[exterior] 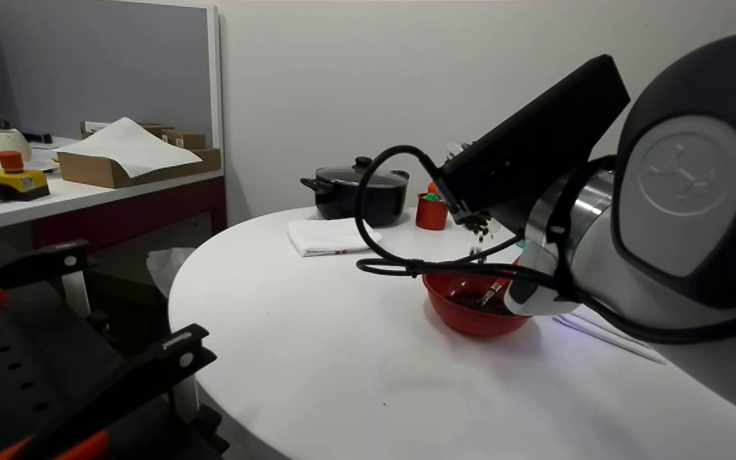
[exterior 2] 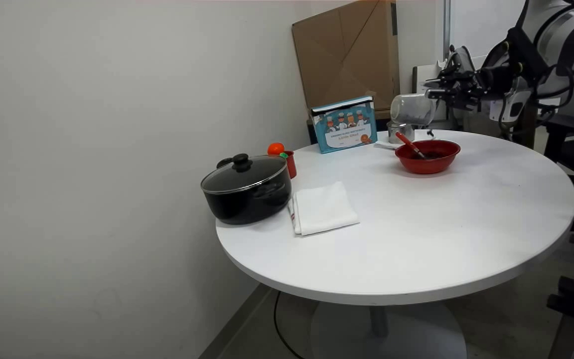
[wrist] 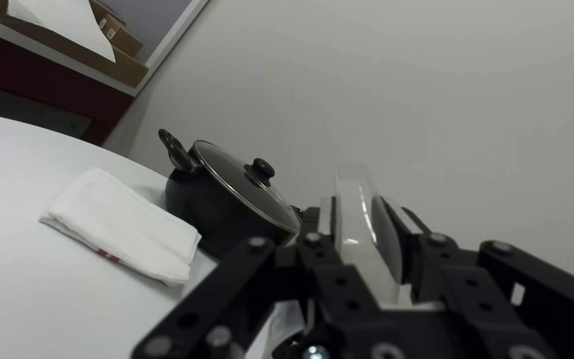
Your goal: Pour some of the things in the jug into the bowl
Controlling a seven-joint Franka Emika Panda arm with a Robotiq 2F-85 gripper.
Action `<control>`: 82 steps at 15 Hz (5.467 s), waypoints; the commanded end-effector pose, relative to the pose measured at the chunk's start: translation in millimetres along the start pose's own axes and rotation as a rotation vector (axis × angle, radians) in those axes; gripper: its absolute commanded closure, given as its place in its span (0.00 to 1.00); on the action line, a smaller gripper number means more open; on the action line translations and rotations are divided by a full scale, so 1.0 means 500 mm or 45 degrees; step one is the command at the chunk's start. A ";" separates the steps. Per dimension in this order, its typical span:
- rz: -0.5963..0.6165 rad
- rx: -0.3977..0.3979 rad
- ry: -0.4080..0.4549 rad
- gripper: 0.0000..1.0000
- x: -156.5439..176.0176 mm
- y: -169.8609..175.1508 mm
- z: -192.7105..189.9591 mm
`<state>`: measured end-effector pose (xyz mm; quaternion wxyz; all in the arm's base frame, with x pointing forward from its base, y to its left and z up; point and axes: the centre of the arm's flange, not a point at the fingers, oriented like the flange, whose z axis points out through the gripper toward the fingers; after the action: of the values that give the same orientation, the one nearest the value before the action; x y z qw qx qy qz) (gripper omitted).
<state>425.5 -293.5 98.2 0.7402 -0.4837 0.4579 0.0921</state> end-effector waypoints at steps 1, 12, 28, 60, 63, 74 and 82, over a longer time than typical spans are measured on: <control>-0.012 0.017 0.004 0.94 -0.002 0.002 -0.007; 0.003 -0.195 0.214 0.94 -0.019 -0.042 0.003; 0.022 -1.092 0.438 0.94 -0.086 -0.059 0.239; -0.902 -2.305 1.406 0.94 -0.234 0.183 0.676; -0.943 -2.312 1.385 0.94 -0.199 0.206 0.678; -0.981 -2.427 1.141 0.94 -0.135 0.302 0.705; -1.115 -2.396 1.100 0.05 -0.252 0.247 0.704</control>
<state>505.8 92.2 118.5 -0.1876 -0.9538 0.2328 -0.0299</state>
